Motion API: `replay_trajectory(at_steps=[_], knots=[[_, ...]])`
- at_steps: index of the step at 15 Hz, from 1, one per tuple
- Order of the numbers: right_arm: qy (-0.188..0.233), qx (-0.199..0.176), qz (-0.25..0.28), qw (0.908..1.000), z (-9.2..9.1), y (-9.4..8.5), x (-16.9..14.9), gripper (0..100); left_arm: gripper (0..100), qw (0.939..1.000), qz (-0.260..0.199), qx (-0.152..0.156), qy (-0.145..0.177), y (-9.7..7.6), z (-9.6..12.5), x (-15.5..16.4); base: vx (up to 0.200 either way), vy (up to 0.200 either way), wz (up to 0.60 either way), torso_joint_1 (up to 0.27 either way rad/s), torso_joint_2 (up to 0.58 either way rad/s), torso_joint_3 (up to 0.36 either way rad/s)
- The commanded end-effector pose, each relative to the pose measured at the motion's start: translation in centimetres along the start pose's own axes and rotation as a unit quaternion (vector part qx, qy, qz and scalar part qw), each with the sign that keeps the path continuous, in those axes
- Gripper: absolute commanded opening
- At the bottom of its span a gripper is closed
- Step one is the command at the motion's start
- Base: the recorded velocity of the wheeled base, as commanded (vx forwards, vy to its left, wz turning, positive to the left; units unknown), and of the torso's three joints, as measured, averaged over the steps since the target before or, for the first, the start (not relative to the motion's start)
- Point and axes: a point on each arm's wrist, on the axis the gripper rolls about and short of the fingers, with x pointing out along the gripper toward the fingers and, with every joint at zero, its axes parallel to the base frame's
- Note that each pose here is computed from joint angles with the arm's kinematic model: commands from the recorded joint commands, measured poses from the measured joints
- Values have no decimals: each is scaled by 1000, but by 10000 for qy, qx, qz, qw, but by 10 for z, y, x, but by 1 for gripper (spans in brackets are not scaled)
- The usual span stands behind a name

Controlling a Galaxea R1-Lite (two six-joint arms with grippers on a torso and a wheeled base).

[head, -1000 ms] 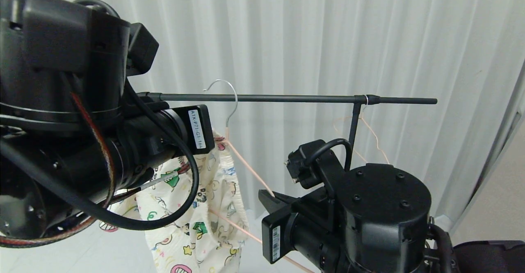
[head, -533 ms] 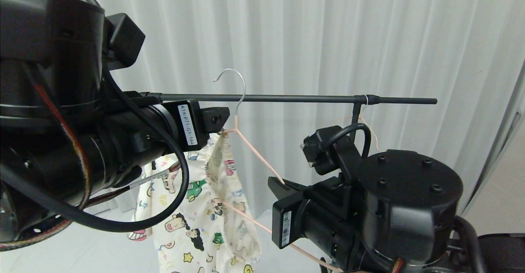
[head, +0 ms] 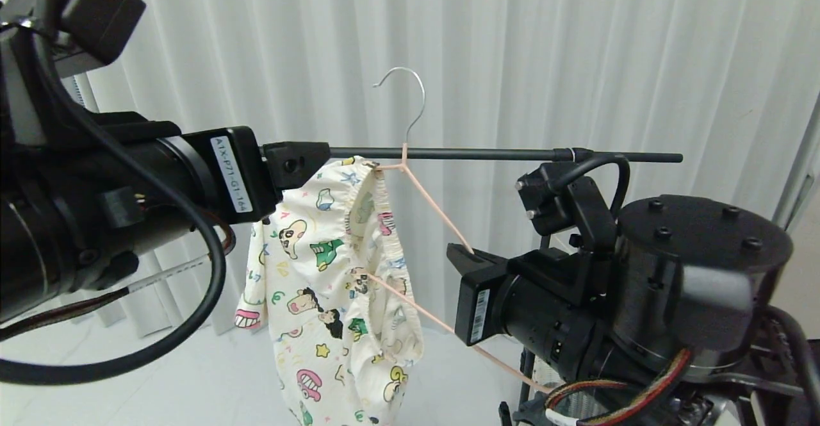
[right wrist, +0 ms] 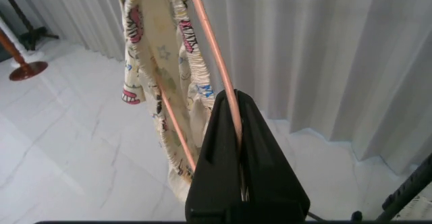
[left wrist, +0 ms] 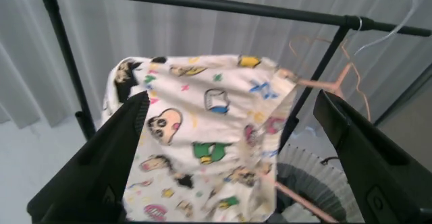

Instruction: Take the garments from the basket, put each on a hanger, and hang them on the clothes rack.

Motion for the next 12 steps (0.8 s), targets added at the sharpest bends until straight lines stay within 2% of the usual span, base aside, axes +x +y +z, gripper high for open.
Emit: replay_trajectory(at_steps=[1,3,6,7,10,12], knots=[[-115,-86,-45,9999,7,-8,-10,0,100,9997,-97,220,-58,16,-6,-20,0,0,0,0,0,0],[-201,-312,-23,9993,5,-18,-29,0,100,9950,-725,689,-48,32,-13,-40,0,0,0,0,0,0],[-184,-570,15,9982,-7,-35,-59,0,100,9759,-1533,1550,-43,45,-28,-55,0,0,0,0,0,0],[-172,-636,34,9978,-11,-39,-67,0,100,9701,-1745,1686,15,45,-32,-55,0,0,0,0,0,0],[-231,-833,129,9962,-16,-47,-83,0,100,9590,-2093,1896,242,43,-44,-51,0,0,0,0,0,0],[-178,-1072,277,9937,-22,-55,-99,0,100,9483,-2408,1997,541,45,-61,-49,0,0,0,0,0,0]])
